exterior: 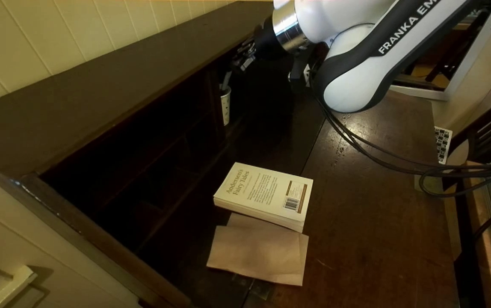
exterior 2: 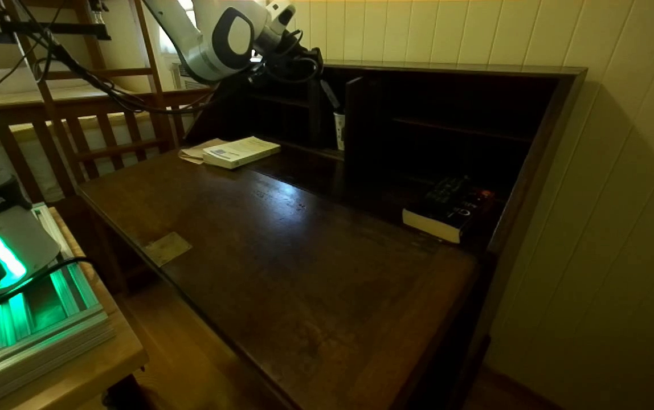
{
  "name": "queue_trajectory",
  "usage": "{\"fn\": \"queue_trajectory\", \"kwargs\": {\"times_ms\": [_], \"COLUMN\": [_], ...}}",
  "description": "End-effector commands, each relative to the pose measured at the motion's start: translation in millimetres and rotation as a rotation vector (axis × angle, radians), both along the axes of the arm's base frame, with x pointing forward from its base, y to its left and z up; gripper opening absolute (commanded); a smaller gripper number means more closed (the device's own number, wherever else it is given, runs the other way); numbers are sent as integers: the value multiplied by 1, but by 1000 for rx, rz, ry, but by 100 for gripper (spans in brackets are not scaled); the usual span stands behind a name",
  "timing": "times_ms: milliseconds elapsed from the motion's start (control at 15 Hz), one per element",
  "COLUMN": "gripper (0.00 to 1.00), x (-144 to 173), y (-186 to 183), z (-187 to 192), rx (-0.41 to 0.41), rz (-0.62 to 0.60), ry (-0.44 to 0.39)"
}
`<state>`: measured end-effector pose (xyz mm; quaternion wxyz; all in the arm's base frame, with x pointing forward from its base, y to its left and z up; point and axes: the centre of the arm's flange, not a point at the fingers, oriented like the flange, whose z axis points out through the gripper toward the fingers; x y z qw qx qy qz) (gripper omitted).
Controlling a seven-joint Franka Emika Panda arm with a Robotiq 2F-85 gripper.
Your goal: Remove the marker from the paper cup, put it on the table and close the door of time middle compartment
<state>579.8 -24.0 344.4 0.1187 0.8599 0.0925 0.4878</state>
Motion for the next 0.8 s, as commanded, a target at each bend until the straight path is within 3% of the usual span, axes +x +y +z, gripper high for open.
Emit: {"fn": "queue_trajectory", "kwargs": {"times_ms": [0,733], "gripper": [5,5], "x": [-18,-37], "y": [9,17], "z": [9,24], "rx": [-60,-194], "rz": [11,49], "ry": [-35,-36]}}
